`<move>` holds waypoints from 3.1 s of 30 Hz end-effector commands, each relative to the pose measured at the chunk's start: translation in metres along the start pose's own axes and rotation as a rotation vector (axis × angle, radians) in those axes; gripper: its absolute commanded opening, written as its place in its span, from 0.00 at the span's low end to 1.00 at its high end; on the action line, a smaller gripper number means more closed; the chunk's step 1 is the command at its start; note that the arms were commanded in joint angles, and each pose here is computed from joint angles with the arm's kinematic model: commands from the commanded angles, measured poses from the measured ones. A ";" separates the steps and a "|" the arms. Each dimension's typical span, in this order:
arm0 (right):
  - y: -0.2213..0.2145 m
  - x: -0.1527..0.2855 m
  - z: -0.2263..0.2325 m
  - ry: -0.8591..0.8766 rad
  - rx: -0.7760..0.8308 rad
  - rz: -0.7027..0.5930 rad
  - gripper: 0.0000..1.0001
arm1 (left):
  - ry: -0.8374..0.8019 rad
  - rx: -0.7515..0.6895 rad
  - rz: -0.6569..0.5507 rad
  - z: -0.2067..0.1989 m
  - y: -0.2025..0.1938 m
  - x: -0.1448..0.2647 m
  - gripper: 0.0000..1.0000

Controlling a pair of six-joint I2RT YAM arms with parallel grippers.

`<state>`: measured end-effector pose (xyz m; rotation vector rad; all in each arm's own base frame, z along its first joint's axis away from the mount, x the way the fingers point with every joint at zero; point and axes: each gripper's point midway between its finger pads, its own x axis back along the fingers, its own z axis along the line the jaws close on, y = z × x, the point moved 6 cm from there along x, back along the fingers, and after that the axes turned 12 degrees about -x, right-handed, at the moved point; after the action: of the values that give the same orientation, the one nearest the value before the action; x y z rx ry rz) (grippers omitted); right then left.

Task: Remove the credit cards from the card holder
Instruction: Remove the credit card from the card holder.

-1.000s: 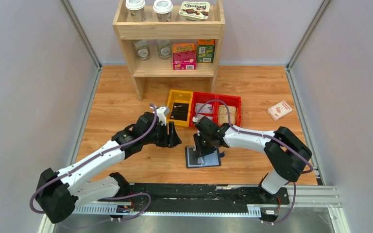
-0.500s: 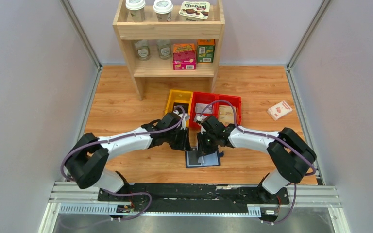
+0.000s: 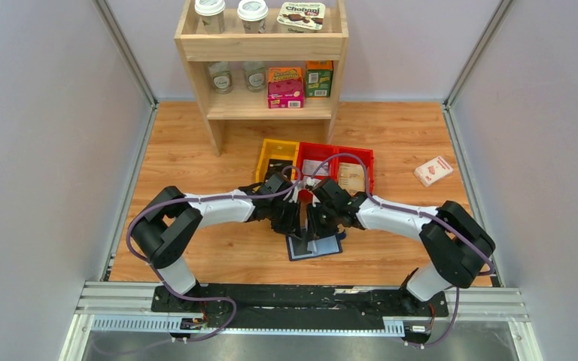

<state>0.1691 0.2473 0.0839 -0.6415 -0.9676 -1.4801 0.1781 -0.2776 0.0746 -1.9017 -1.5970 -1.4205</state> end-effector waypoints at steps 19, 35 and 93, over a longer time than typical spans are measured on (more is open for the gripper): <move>0.016 0.074 -0.048 -0.250 -0.109 -0.360 0.32 | 0.068 -0.020 0.036 0.006 -0.004 0.003 0.24; 0.016 0.052 0.026 0.369 -0.111 -0.236 0.47 | 0.098 -0.064 -0.131 -0.007 0.017 0.044 0.31; 0.014 0.013 0.027 0.577 -0.194 -0.040 0.15 | 0.118 -0.039 0.093 0.017 -0.023 0.010 0.08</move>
<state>0.1698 0.2498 0.0842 -0.4831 -0.4522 -1.6590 0.1691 -0.2577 0.0733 -1.8712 -1.4498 -1.4719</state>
